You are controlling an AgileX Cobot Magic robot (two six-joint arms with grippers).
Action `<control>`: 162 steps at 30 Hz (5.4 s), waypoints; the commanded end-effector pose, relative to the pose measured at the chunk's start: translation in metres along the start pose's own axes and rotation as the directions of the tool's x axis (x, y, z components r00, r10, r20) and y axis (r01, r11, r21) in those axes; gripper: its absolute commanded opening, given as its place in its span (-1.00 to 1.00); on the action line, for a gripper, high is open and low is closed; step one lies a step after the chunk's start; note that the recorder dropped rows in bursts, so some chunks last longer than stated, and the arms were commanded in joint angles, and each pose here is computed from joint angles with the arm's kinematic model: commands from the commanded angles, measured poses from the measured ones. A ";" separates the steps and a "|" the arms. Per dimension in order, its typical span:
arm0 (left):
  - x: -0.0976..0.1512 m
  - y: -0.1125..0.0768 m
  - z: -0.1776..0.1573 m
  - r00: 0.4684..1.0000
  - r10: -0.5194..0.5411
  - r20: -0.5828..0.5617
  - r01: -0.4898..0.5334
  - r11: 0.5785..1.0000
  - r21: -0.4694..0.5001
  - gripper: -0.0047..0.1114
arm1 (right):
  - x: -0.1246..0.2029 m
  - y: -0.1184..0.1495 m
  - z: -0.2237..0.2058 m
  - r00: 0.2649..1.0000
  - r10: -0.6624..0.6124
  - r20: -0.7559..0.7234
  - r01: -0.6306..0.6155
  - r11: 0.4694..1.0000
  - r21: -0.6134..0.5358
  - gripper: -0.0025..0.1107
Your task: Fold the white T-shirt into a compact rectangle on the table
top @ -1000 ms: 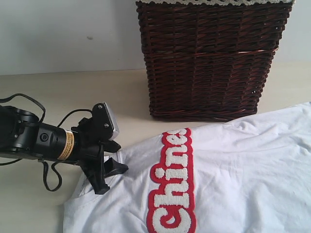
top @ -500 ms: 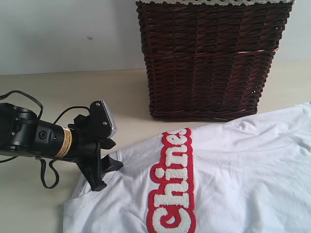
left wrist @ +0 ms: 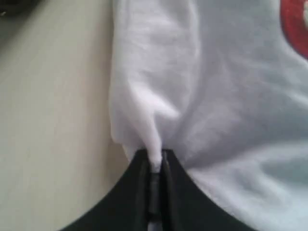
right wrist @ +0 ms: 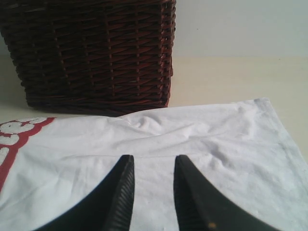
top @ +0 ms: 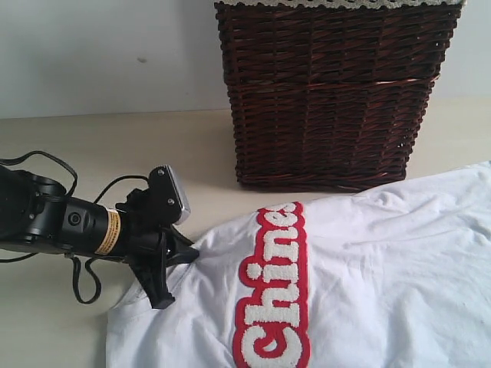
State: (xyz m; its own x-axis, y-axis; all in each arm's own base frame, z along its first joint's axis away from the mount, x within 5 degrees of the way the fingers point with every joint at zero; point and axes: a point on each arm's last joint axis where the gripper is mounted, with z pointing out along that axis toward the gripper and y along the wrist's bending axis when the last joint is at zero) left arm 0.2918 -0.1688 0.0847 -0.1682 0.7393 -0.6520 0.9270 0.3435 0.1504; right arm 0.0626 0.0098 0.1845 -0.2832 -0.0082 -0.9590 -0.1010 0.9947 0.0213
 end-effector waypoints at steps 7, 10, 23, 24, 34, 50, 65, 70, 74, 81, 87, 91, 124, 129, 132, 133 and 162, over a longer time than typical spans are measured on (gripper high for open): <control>-0.046 0.002 -0.054 0.927 0.353 0.124 -0.342 0.934 -0.102 -0.91 | 0.001 0.000 0.000 1.000 -0.001 0.006 0.001 1.000 0.001 -0.43; -0.053 -0.016 -0.065 0.921 0.300 0.248 -0.312 0.950 0.010 -0.91 | 0.001 0.000 0.000 1.000 -0.001 0.006 0.001 1.000 0.001 -0.43; -0.021 -0.087 -0.081 0.926 0.132 0.353 -0.301 0.824 0.481 -0.91 | 0.001 0.000 0.000 1.000 -0.001 0.006 0.001 1.000 0.001 -0.43; -0.020 -0.088 -0.081 0.928 0.129 0.350 -0.297 0.823 0.485 -0.90 | 0.001 0.000 0.000 1.000 -0.001 0.006 0.001 1.000 0.001 -0.43; -0.023 -0.097 -0.089 0.918 0.027 0.395 -0.270 0.772 0.575 0.04 | 0.001 0.000 0.000 1.000 -0.001 0.005 0.001 1.000 0.001 -0.43; -0.060 -0.066 -0.106 0.884 -0.189 0.428 -0.079 0.842 0.534 -0.02 | 0.001 0.000 0.000 1.000 -0.001 0.005 0.001 1.000 0.001 -0.43; -0.007 -0.025 -0.039 0.977 0.162 0.136 -0.196 0.936 0.291 -0.23 | 0.001 0.000 0.000 1.000 -0.001 0.005 0.001 1.000 0.001 -0.43; -0.030 -0.036 -0.054 0.946 0.053 0.320 -0.187 0.895 0.404 -0.64 | 0.001 0.000 0.000 1.000 -0.001 0.005 0.001 1.000 0.001 -0.43; -0.050 -0.056 -0.070 0.929 -0.164 0.332 -0.078 0.790 0.608 -0.92 | 0.001 0.000 0.000 1.000 -0.001 0.005 0.001 1.000 0.001 -0.43; -0.061 -0.100 -0.068 0.954 -0.184 0.238 -0.061 0.656 0.752 -0.92 | 0.001 0.000 0.000 1.000 -0.001 0.005 0.001 1.000 0.001 -0.43; -0.060 -0.140 -0.064 0.973 -0.145 0.181 -0.069 0.562 0.824 -0.92 | 0.001 0.000 0.000 1.000 -0.001 0.005 0.001 1.000 0.001 -0.43; -0.058 -0.162 -0.065 0.982 -0.116 0.148 -0.069 0.506 0.860 -0.92 | 0.001 0.000 0.000 1.000 -0.001 0.005 0.001 1.000 0.001 -0.43; -0.084 -0.165 -0.039 0.986 -0.079 0.149 -0.090 0.500 0.861 -0.92 | 0.001 0.000 0.000 1.000 -0.001 0.005 0.001 1.000 0.001 -0.43; -0.106 -0.151 -0.046 0.971 -0.073 0.228 -0.150 0.554 0.819 -0.92 | 0.001 0.000 0.000 1.000 -0.001 0.005 0.001 1.000 0.001 -0.43; -0.127 -0.107 -0.056 0.960 -0.100 0.263 -0.114 0.716 0.689 -0.92 | 0.001 0.000 0.000 1.000 -0.001 0.005 0.001 1.000 0.001 -0.43; -0.129 -0.092 -0.056 0.958 -0.093 0.270 -0.099 0.779 0.619 -0.92 | 0.001 0.000 0.000 1.000 -0.001 0.005 0.001 1.000 0.001 -0.43; -0.070 -0.169 -0.003 0.987 0.092 0.130 -0.158 0.649 0.744 -0.92 | 0.001 0.000 0.000 1.000 -0.001 0.005 0.001 1.000 0.001 -0.43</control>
State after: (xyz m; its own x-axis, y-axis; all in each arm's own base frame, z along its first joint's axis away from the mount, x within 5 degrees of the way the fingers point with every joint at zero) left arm 0.1615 -0.2715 0.1090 -0.0703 0.6698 -0.7392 0.8838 -0.3018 -0.3576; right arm 0.0626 0.0098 0.1845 -0.2832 -0.0082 -0.9590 -0.1010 0.9947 0.0213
